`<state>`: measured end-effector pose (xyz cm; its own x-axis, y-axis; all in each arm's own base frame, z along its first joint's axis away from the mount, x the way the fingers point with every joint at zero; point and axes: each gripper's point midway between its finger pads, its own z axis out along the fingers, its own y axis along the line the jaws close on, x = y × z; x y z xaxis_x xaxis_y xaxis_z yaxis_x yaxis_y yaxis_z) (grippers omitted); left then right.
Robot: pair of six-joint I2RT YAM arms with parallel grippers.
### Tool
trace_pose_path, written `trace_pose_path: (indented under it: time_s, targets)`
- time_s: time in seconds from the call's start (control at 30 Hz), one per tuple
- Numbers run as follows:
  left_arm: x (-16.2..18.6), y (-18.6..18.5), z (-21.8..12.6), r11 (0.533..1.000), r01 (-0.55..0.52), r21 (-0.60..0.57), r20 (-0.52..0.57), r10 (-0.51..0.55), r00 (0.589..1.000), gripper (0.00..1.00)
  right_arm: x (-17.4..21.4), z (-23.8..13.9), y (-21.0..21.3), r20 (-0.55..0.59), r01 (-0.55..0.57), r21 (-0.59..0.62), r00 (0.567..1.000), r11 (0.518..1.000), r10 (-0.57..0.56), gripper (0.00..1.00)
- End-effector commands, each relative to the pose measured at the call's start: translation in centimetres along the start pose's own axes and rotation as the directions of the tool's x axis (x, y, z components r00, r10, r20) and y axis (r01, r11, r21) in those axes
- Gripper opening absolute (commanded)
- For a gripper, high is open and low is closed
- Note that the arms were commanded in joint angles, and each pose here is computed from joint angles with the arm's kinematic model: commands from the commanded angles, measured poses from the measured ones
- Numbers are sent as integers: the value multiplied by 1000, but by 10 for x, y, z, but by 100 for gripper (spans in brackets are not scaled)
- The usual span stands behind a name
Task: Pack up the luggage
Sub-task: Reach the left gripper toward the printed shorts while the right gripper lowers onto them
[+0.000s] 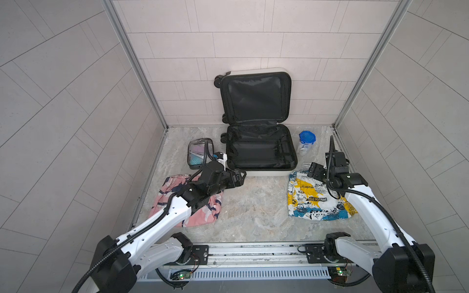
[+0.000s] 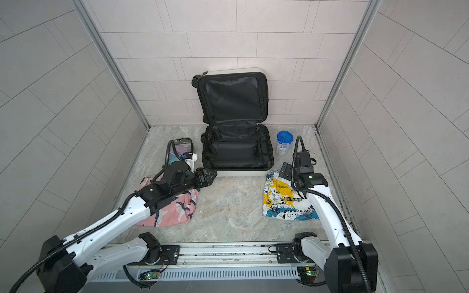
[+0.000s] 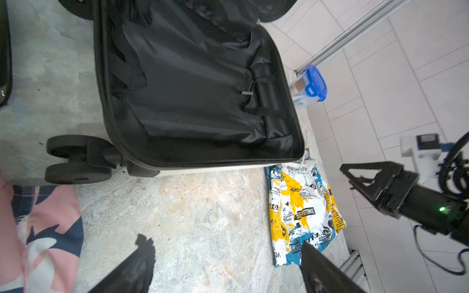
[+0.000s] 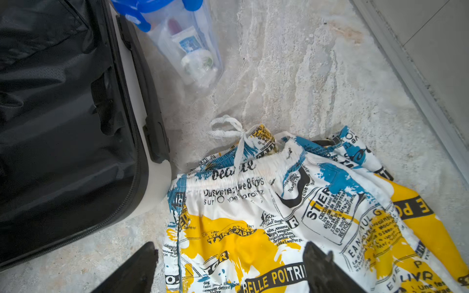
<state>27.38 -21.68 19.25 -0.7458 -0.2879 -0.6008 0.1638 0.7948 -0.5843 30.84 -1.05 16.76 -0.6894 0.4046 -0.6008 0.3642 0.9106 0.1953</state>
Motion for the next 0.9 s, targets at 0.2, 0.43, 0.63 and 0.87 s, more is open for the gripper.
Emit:
trace_pose_path:
  time_s: [0.2,0.43,0.63,0.87]
  targets:
    - [12,-25,13,998,-52,-47,-115,47,992,93,-10,-15,-2,-142,43,52,989,998,-35,90]
    - [47,-24,25,997,-23,-72,-215,7,977,94,-6,-13,-9,-200,12,86,980,996,6,91]
    - [84,-26,51,997,1,-74,-310,-24,950,93,-1,-22,-32,-226,-32,115,972,993,58,92]
    - [127,-42,91,1000,-7,-13,-439,0,898,94,7,-23,-59,-271,-104,160,951,982,145,92]
